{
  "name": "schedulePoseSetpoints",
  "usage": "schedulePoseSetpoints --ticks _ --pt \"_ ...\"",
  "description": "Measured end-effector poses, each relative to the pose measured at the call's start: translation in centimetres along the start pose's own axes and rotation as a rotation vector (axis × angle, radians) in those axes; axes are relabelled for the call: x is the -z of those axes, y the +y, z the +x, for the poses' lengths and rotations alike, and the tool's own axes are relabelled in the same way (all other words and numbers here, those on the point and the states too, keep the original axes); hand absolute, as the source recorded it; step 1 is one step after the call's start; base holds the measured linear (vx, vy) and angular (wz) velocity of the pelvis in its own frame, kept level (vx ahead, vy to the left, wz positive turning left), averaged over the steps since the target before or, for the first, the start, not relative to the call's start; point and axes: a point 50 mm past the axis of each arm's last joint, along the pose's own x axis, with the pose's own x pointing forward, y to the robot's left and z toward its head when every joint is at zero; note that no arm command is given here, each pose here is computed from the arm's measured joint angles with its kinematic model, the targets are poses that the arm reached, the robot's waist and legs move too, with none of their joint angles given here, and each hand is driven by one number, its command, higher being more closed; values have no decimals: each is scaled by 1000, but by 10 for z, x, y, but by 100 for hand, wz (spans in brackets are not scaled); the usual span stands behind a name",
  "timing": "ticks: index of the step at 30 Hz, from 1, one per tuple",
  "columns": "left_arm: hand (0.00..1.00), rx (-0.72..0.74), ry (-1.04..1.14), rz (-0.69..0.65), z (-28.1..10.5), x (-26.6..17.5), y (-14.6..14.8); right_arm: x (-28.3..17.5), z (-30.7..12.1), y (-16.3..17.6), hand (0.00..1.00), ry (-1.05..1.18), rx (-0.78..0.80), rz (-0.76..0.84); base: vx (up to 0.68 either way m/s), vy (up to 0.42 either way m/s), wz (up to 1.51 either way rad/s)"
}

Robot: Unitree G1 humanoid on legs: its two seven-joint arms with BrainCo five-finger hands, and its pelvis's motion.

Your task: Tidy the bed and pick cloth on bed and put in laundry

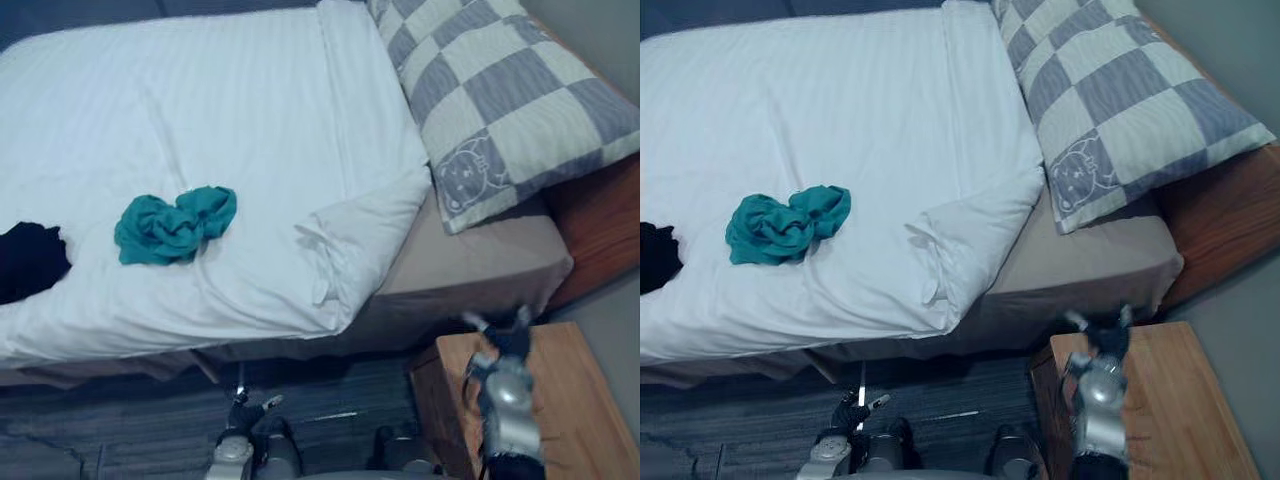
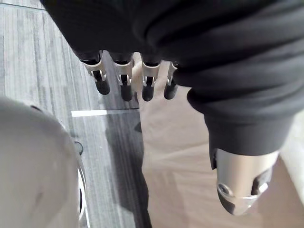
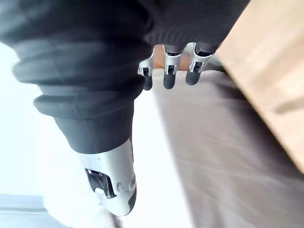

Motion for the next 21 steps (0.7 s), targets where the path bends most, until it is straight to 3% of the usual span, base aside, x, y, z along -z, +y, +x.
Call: schedulePoseSetpoints --ticks 4,6,9,13,19,20,21 --pt "0 4 -9 52 1 0 4 -78 32 17 0 -312 -3 -80 36 73 24" --pt "0 8 -23 58 2 -3 3 -125 33 50 0 -494 -115 -99 -10 48 13" --pt "0 27 -56 81 4 -14 -2 -160 23 84 0 -633 -242 -109 -31 14 17" --pt "0 16 -113 81 8 -31 2 -198 22 117 0 -747 -351 -140 -85 11 36" --pt "0 -20 -134 93 13 -40 17 -213 47 124 0 -710 -352 -209 -85 10 21" --pt "0 -13 -129 111 13 -37 16 -206 51 124 100 -679 -352 -230 -38 20 21" --pt "0 -12 -127 115 13 -37 16 -203 53 124 100 -665 -351 -238 -32 19 13"
